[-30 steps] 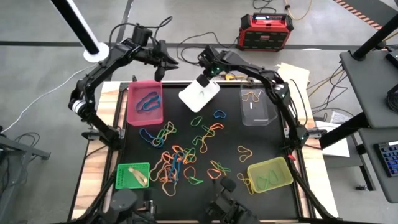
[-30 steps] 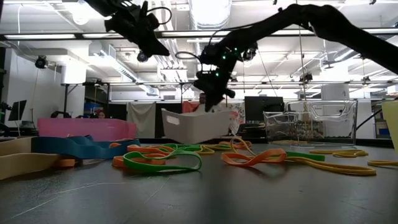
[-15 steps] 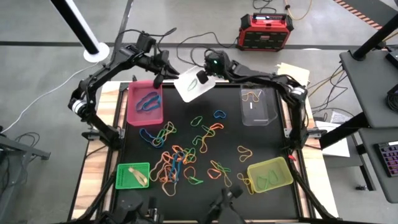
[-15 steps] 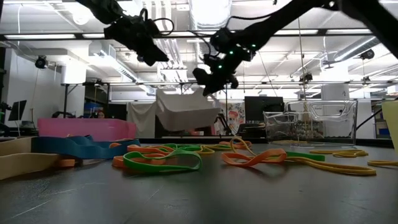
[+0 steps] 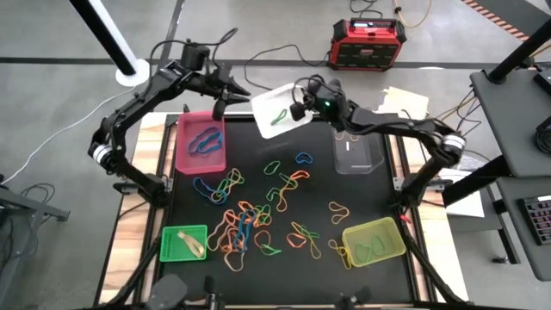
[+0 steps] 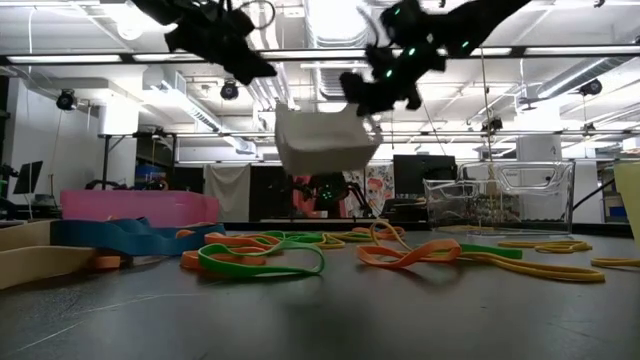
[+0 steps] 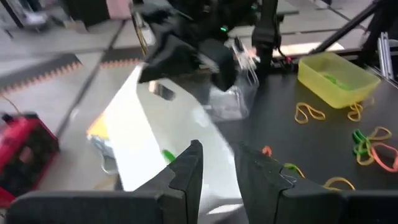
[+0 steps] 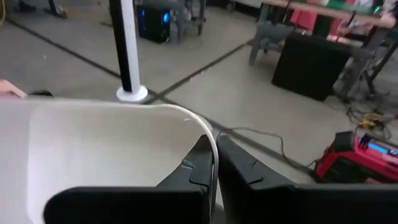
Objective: Sort rubber bands into baskets
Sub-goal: Remove the green rubber band from the white bin
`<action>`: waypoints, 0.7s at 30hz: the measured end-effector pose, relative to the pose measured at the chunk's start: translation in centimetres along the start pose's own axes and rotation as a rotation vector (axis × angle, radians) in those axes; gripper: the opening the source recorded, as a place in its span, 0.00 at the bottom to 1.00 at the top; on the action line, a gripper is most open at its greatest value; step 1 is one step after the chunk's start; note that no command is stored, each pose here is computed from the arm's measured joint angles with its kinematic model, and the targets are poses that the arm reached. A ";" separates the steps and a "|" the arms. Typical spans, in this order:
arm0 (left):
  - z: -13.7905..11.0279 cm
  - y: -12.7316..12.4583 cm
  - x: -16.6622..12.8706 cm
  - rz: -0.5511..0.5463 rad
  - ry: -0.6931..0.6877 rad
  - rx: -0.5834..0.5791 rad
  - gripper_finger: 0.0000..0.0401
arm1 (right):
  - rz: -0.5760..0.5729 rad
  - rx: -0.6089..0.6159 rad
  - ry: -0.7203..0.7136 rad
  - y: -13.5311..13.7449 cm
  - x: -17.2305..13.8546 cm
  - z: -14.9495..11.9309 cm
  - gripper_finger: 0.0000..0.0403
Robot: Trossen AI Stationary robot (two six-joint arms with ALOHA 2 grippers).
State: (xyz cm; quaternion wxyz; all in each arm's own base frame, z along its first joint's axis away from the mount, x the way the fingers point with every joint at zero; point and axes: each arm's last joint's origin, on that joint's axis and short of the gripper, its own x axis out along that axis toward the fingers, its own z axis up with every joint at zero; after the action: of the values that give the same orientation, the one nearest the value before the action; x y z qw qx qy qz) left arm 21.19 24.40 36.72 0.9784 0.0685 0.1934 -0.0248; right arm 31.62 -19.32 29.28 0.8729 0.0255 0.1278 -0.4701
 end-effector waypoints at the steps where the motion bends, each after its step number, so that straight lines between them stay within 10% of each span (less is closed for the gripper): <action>1: 0.3 -0.1 -0.2 0.008 -0.011 0.011 0.19 | -0.001 0.001 -0.009 -0.1 -0.8 0.1 0.02; 21: 0.3 0.0 0.1 0.016 -0.032 0.015 0.19 | -0.011 -0.065 -0.510 0.0 -6.4 -4.4 0.02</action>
State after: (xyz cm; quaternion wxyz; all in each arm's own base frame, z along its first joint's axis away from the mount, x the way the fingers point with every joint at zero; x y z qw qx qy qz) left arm 21.40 24.35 36.94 0.9810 0.0772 0.1770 -0.0196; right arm 27.38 -13.34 26.66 0.8747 -0.1229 -0.0813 -0.4617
